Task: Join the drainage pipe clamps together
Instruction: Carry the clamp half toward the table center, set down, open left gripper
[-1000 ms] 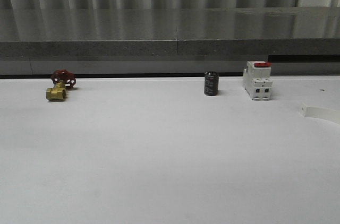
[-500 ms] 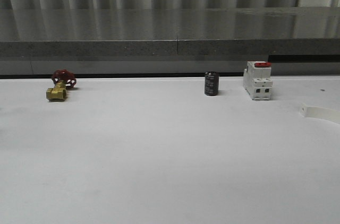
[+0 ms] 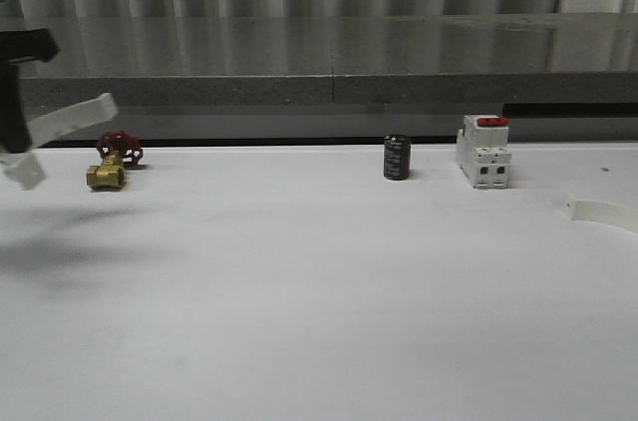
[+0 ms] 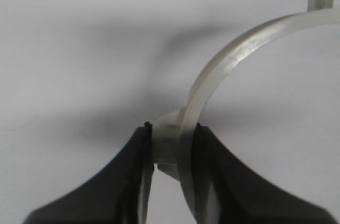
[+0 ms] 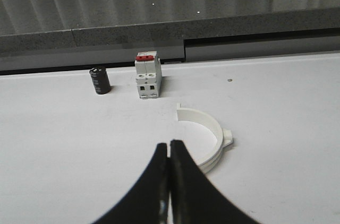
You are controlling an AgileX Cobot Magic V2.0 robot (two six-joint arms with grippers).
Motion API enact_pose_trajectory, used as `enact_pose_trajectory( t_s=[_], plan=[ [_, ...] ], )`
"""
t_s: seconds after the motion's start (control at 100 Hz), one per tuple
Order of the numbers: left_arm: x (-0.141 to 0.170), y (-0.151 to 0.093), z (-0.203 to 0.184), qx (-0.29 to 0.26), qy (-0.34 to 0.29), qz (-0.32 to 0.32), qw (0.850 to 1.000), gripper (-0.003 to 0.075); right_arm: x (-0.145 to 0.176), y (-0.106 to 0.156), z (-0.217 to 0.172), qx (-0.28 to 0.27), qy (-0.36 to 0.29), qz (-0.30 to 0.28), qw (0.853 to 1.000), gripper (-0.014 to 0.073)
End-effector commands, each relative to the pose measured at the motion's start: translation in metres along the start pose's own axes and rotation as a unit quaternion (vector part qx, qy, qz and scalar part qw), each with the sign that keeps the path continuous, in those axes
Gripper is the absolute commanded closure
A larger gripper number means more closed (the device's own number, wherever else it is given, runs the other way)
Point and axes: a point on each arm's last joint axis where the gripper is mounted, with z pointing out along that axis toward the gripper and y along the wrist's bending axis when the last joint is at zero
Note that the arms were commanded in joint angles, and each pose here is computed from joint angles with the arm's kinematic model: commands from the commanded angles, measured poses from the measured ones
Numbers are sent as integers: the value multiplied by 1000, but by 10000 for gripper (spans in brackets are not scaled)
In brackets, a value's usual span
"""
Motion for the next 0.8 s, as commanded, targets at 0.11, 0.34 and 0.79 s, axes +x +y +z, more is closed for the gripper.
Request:
enact_pose_trajectory(
  t_s=[0.11, 0.34, 0.79],
  plan=[
    [3, -78, -12, 23, -58, 28, 998, 605, -13, 2, -3, -10, -58, -4, 998, 664],
    [20, -125, 21, 21, -24, 43, 999, 605, -13, 2, -3, -10, -58, -4, 998, 664],
    [32, -149, 57, 1, -3, 35, 999, 603, -13, 2, -3, -10, -58, -4, 998, 664]
  ],
)
